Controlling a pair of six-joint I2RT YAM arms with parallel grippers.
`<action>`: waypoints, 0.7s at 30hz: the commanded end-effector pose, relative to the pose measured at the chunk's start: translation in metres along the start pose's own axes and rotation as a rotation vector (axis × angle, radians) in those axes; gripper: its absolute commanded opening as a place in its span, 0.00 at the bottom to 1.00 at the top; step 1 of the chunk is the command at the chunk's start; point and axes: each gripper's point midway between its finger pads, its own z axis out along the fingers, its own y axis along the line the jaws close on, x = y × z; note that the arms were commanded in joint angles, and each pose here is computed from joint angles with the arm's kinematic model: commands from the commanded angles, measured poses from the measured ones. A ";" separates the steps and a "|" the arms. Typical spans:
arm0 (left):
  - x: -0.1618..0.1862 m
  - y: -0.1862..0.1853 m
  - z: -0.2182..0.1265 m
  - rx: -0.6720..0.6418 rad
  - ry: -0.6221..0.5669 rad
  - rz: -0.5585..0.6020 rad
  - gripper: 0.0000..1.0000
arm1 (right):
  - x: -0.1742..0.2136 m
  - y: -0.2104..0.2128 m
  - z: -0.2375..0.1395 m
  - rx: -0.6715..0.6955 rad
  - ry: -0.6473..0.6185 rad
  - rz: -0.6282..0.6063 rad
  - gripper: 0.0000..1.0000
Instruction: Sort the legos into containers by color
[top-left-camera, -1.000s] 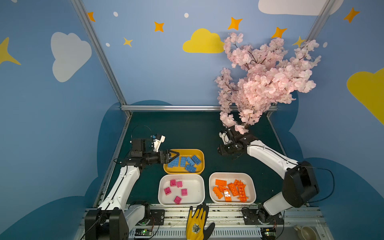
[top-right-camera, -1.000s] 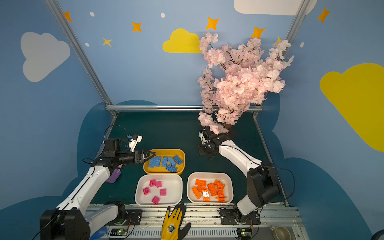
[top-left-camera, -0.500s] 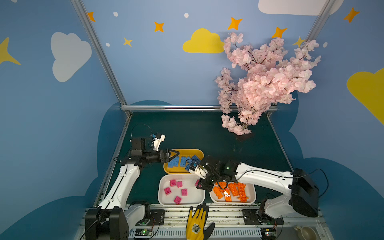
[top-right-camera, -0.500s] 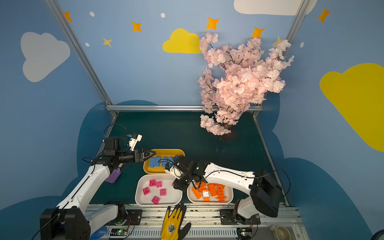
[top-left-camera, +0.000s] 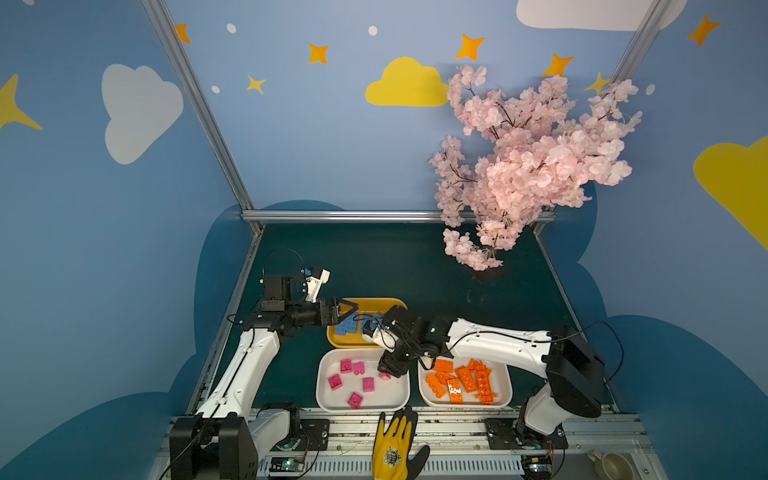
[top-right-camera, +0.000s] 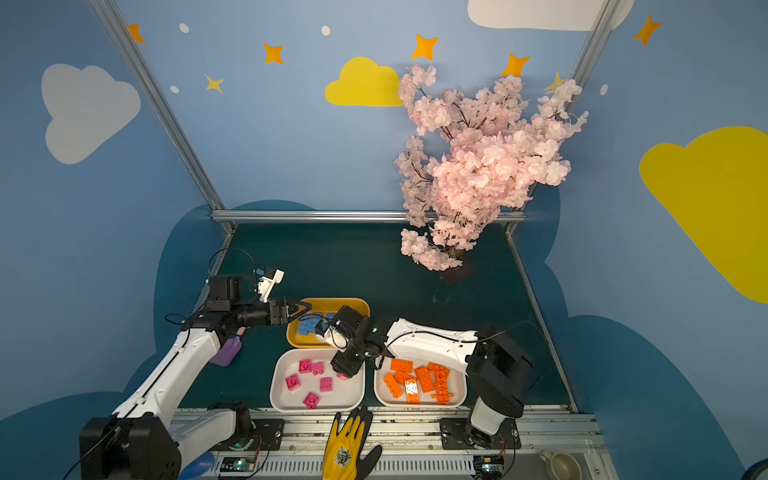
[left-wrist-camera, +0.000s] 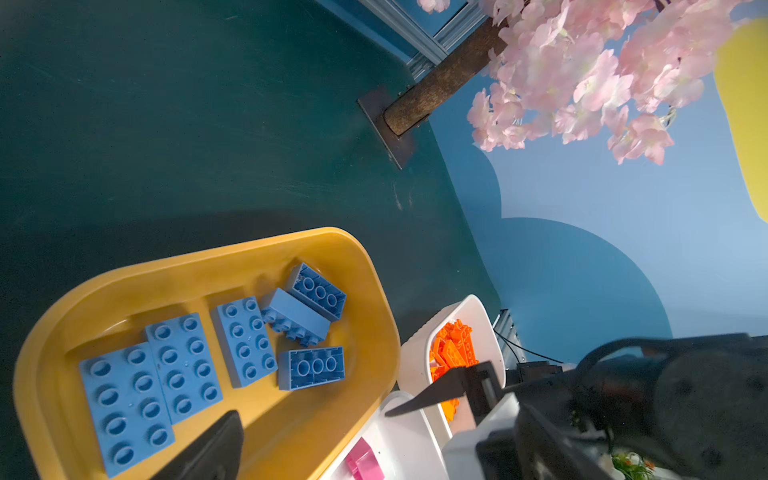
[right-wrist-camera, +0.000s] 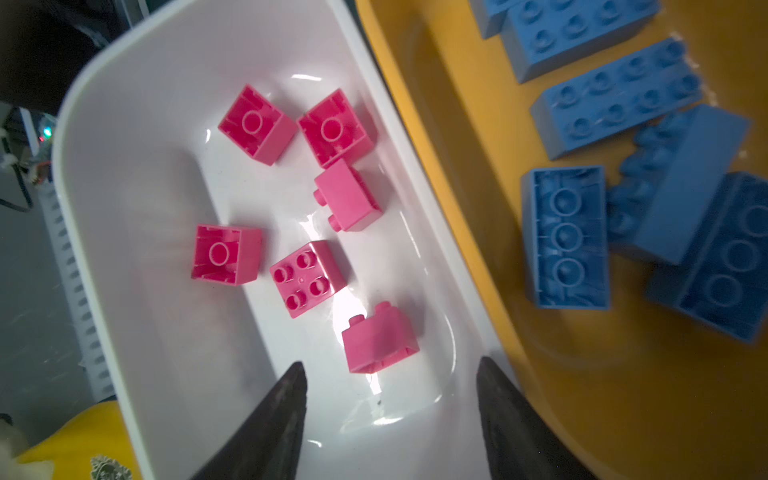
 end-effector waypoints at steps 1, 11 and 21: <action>-0.010 0.016 -0.008 -0.141 -0.007 0.054 1.00 | -0.007 -0.027 -0.035 0.007 -0.103 0.124 0.67; -0.043 0.131 -0.049 -0.700 -0.237 0.036 1.00 | 0.064 -0.171 -0.082 0.424 -0.139 0.359 0.78; -0.059 0.167 -0.044 -0.735 -0.292 0.152 1.00 | 0.101 -0.287 -0.144 0.702 -0.263 0.587 0.86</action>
